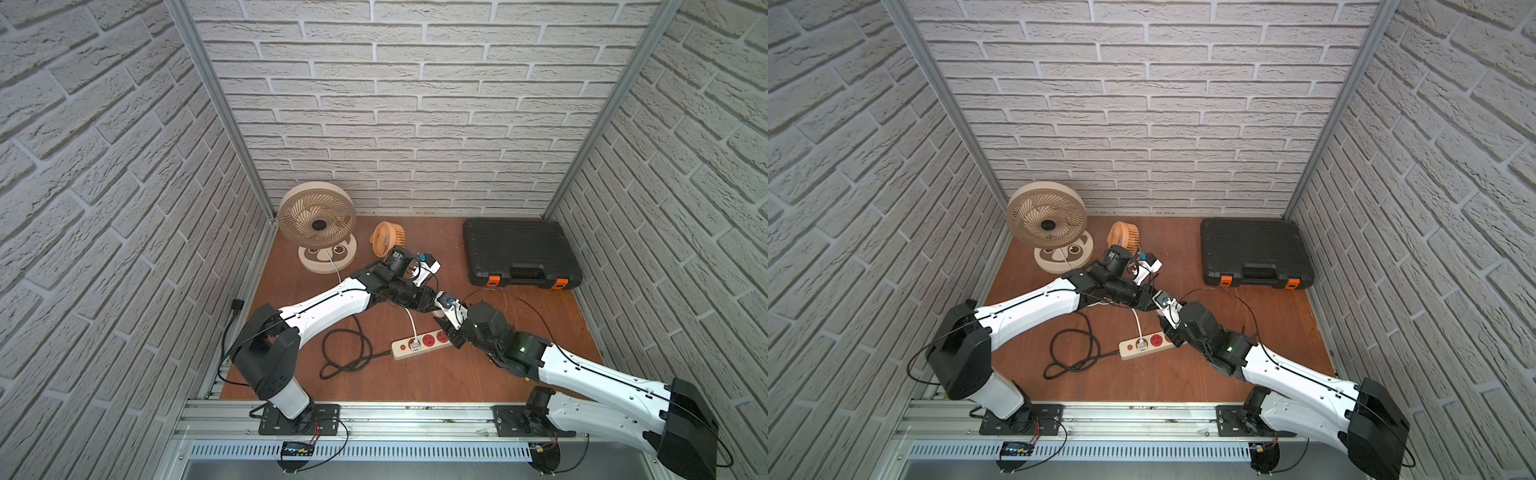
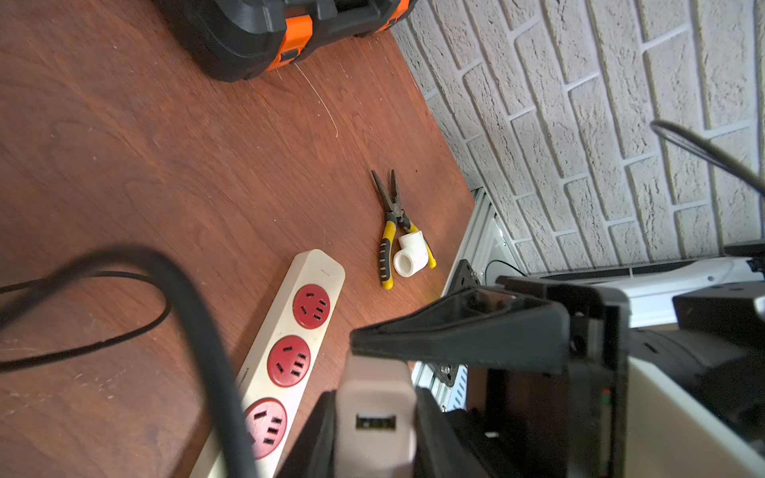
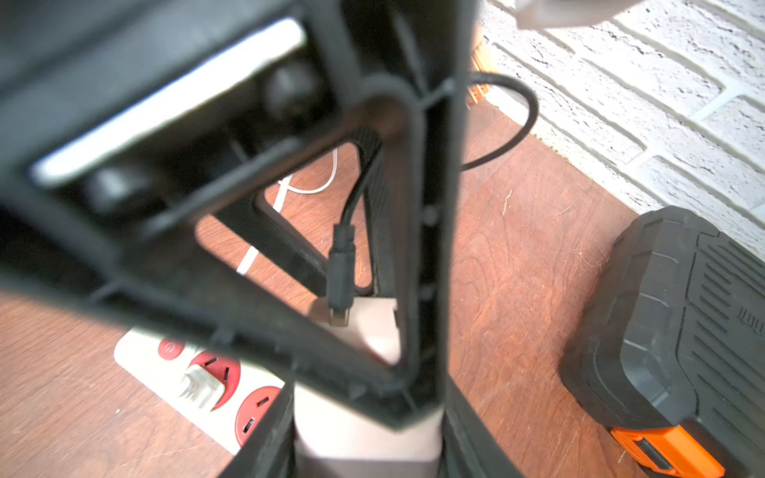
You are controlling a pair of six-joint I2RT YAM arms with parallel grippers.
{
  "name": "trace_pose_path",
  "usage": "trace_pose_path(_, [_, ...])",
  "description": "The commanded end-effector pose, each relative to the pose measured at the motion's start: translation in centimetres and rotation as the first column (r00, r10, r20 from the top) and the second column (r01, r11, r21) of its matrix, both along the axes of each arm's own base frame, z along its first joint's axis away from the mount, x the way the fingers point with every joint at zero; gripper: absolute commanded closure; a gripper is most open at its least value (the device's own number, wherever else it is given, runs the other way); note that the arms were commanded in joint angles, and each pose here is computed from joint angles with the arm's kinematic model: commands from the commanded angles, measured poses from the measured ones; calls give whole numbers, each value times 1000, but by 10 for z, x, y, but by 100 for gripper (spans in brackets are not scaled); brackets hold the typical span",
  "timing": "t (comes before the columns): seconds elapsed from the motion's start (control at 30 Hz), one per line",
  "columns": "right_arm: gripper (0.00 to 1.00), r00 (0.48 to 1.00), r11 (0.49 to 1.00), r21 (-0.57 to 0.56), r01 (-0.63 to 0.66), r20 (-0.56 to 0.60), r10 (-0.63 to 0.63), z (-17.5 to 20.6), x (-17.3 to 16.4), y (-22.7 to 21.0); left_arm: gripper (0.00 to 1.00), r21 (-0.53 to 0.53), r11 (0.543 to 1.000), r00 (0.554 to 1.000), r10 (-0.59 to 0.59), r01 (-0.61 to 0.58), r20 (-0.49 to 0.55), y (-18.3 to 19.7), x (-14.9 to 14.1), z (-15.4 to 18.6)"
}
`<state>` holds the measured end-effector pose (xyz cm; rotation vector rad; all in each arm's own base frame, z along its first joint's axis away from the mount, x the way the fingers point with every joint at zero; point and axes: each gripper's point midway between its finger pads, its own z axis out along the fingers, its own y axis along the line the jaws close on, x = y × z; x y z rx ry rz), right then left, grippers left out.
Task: Plug the desk fan into the power strip
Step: Pick up the plug from the center of the board.
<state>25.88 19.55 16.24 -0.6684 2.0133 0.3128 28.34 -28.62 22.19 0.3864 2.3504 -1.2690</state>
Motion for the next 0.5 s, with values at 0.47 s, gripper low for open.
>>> trace_pose_path(0.47, [97, 987, 996, -57, -61, 142, 69, 22, -5, 24, 54, -31, 992, 992, -122, 121, -44, -50, -10, -12])
